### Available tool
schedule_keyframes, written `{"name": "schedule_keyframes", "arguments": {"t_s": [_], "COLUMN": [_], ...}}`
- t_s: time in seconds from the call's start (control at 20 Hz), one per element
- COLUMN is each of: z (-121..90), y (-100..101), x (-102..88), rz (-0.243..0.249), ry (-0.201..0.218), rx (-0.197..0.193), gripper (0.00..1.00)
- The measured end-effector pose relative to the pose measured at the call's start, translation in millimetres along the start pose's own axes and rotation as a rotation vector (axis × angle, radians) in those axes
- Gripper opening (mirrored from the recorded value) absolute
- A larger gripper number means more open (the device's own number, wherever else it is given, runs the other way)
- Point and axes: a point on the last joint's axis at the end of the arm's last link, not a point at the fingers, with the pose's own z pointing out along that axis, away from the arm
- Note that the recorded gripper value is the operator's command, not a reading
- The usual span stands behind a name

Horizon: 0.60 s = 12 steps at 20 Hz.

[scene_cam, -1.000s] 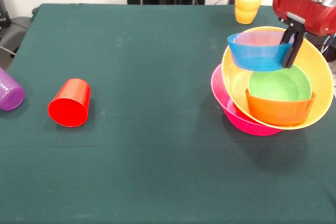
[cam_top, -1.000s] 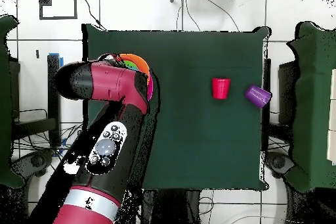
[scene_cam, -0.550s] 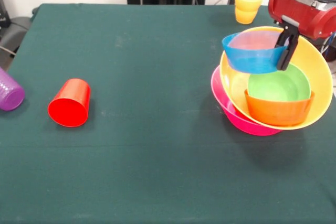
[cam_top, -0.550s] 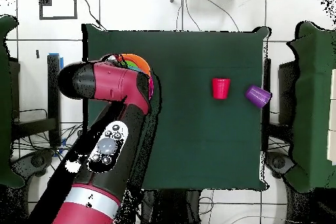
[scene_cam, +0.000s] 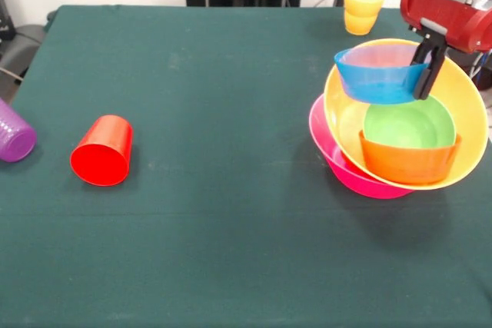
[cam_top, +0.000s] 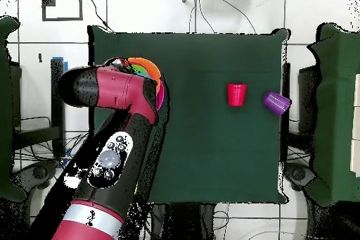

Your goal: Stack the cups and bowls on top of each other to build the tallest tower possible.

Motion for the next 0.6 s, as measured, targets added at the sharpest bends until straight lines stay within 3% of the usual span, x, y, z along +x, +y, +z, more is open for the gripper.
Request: {"name": "schedule_keyframes", "arguments": {"t_s": [0.6], "z": [-7.3], "y": [3.9], "x": [3.5], "rz": [0.008], "ry": [-0.004], "rx": [-0.009], "gripper": [0.0]}}
